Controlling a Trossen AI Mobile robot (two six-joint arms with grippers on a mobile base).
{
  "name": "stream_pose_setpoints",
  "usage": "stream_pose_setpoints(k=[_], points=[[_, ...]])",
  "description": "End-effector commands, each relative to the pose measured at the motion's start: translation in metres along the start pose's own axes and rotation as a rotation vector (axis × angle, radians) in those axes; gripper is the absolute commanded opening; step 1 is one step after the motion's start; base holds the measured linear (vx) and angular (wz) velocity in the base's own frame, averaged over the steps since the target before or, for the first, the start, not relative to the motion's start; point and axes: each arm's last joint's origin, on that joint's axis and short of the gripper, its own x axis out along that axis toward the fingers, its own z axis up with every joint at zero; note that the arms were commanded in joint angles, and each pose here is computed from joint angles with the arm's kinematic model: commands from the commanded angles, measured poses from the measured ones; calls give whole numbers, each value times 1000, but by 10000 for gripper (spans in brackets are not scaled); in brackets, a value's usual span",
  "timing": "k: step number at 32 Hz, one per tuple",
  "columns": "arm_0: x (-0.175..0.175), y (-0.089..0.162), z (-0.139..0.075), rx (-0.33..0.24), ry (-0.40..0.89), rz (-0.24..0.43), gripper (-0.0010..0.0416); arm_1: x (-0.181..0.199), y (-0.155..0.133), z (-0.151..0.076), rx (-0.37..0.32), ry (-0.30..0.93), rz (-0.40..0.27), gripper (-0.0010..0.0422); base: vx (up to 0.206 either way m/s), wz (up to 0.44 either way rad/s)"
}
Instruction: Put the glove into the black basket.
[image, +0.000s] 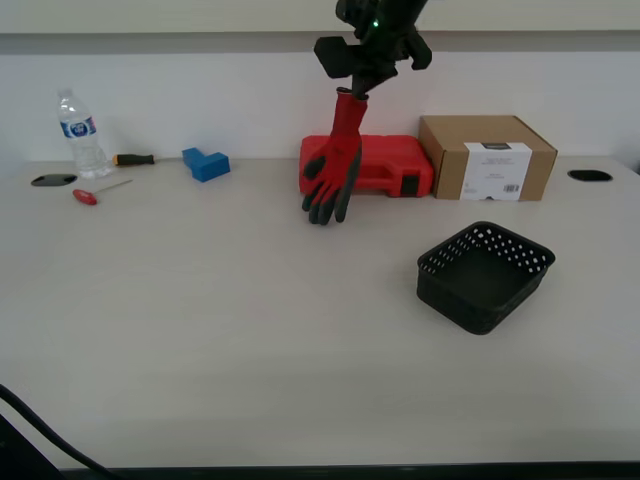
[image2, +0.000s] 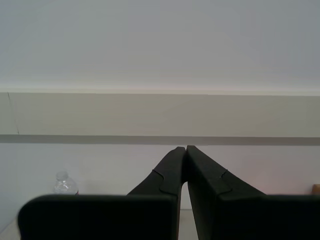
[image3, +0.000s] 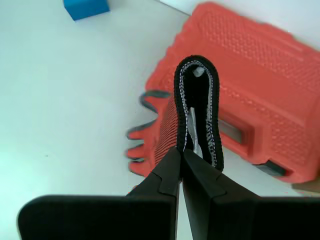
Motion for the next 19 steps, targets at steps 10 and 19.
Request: stream_pose_setpoints(k=[10, 19], points=[[-111, 21, 16, -59, -15, 28, -2, 0, 0, 1, 0, -6, 0, 0, 0, 0], [-214, 26, -90, 87, -103, -126, -2, 0, 1, 1, 1, -3, 19, 0, 1, 13]])
